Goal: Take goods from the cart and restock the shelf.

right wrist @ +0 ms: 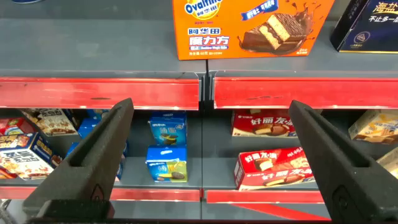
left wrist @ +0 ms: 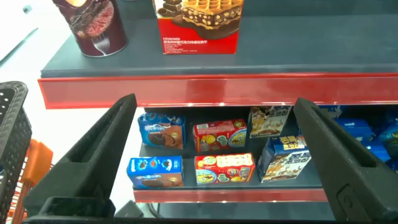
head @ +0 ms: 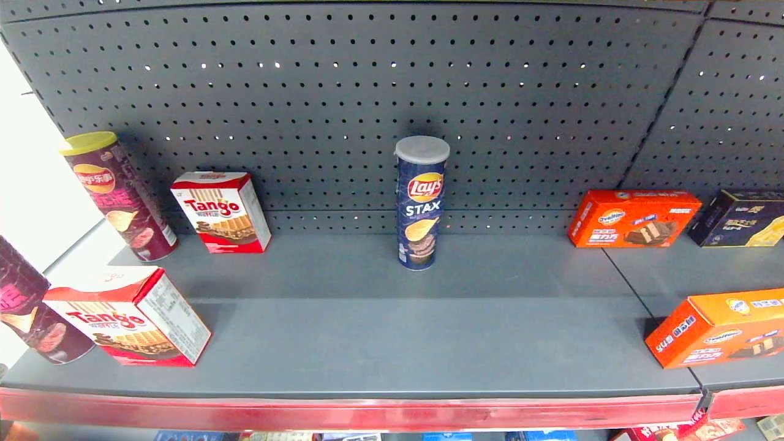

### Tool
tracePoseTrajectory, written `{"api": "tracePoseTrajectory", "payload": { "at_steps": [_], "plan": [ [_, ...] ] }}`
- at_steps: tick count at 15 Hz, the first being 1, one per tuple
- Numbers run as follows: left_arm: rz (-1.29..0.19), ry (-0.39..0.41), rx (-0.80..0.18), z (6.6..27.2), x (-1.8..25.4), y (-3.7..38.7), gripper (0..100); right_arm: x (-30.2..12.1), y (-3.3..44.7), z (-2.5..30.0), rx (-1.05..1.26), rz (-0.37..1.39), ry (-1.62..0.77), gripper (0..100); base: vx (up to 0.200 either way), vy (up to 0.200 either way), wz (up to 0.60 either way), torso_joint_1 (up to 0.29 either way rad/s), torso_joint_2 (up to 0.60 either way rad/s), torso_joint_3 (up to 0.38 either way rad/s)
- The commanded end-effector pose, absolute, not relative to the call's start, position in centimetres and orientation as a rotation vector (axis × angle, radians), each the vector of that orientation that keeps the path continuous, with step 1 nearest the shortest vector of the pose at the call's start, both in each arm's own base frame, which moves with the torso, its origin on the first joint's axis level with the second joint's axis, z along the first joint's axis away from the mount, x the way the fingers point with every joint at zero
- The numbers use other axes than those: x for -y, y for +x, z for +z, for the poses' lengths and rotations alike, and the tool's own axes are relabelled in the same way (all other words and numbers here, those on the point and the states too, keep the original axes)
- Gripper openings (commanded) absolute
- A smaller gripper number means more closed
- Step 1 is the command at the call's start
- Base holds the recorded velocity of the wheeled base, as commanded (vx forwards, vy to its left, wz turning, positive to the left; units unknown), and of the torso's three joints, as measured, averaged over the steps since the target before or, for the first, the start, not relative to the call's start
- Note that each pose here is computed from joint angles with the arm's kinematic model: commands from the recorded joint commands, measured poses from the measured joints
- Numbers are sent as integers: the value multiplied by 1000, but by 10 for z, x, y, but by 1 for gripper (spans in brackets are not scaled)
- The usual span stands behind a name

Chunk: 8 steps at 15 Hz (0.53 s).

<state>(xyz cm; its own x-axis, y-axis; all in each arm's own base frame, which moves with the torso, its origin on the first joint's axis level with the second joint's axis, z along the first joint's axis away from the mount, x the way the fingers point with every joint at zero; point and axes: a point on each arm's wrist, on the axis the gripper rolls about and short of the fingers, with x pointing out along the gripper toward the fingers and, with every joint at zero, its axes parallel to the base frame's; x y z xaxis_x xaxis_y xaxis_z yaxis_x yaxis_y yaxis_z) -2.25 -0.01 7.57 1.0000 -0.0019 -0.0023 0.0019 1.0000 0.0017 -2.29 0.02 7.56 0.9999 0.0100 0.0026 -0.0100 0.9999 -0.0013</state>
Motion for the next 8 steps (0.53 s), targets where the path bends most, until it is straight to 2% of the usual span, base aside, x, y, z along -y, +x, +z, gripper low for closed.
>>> {"api": "tracePoseTrajectory", "payload": {
  "at_steps": [1,8],
  "plan": [
    [-2,2,-3,76,0,-22,100,0,-23,76,2,12,-2,100,0,0,0,0,0,0],
    [0,2,-3,76,0,-22,100,0,-23,76,2,11,-5,100,0,0,600,4,3,2]
  ]
}}
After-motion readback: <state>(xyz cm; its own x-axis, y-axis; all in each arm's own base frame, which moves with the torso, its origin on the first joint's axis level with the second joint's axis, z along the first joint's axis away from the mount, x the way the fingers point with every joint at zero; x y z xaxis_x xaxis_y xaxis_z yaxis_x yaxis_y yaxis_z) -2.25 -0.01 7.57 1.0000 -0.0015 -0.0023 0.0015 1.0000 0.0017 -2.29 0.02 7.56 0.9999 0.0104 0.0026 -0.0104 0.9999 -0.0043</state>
